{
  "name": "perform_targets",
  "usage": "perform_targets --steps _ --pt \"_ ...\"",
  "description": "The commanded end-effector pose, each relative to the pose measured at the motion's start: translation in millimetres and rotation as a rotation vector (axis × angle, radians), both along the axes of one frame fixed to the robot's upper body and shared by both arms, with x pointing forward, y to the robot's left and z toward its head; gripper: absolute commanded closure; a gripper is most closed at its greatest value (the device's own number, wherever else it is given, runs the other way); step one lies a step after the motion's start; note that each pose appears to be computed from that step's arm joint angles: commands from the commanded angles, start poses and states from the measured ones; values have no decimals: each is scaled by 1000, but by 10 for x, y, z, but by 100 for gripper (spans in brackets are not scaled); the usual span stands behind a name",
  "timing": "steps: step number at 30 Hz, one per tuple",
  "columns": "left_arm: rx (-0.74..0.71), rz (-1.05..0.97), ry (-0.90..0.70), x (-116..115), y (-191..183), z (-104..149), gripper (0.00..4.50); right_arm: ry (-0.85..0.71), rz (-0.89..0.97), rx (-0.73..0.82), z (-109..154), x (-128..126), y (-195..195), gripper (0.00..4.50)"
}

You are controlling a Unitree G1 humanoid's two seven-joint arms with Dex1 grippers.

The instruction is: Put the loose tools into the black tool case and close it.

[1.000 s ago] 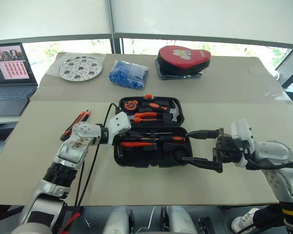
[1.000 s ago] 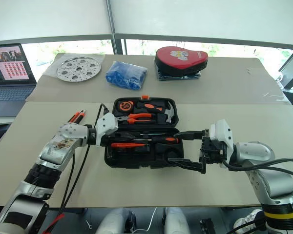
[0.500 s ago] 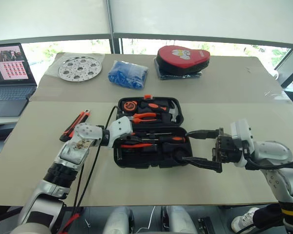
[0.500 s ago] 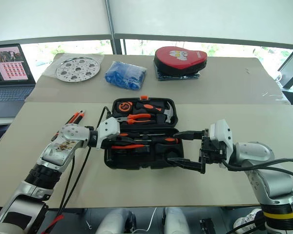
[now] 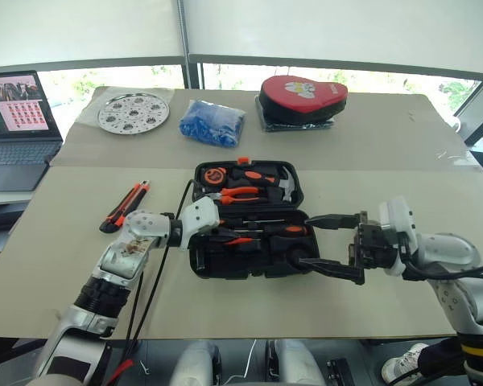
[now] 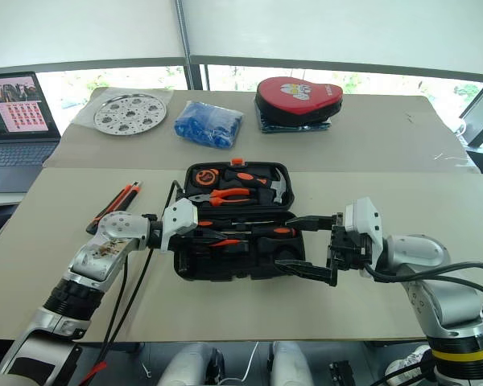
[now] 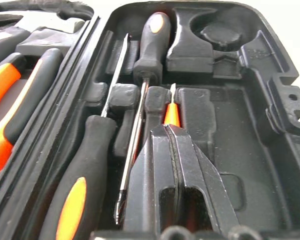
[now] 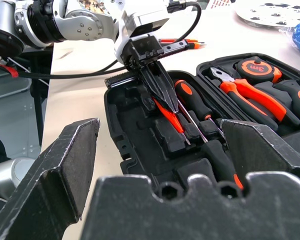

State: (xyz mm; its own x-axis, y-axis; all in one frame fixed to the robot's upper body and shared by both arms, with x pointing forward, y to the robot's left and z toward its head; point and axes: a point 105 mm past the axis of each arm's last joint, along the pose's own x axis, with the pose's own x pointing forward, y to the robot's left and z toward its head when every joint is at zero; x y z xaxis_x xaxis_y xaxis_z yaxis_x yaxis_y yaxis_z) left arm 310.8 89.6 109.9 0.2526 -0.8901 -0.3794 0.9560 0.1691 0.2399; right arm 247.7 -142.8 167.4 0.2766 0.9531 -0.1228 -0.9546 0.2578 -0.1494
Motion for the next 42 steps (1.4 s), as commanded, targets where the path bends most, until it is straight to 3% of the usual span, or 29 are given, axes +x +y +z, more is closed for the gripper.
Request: perform_targets --steps 1,9,13,20,24,25,26,31,36,39,42 --pt "47 4 36 -17 -4 -86 447 -48 5 8 89 1 10 0" --pt "138 90 259 -92 67 -337 447 -46 3 15 97 6 6 0" --pt "120 92 258 -111 46 -320 447 -48 -1 18 98 8 3 0" --pt "-155 91 76 -75 59 158 447 -54 -4 27 105 -3 -5 0" --pt "-339 169 -33 -272 477 490 447 -86 -3 63 148 -14 -57 0" --pt "-365 262 -101 -335 736 543 393 -103 -13 74 146 -13 -105 0" --pt "-364 355 -142 -410 971 547 380 -136 -20 78 143 -16 -145 0" --pt "-314 725 -198 -781 1782 394 195 -189 -47 100 89 -42 -196 0" --pt "-257 1224 -171 -1506 2720 138 19 -209 -45 166 49 -94 -146 0" --pt "-250 1340 -131 -1711 2890 53 9 -218 -47 224 82 -107 -118 0" --pt "-274 1336 -102 -1614 2842 72 9 -246 -72 284 156 -88 -74 0"
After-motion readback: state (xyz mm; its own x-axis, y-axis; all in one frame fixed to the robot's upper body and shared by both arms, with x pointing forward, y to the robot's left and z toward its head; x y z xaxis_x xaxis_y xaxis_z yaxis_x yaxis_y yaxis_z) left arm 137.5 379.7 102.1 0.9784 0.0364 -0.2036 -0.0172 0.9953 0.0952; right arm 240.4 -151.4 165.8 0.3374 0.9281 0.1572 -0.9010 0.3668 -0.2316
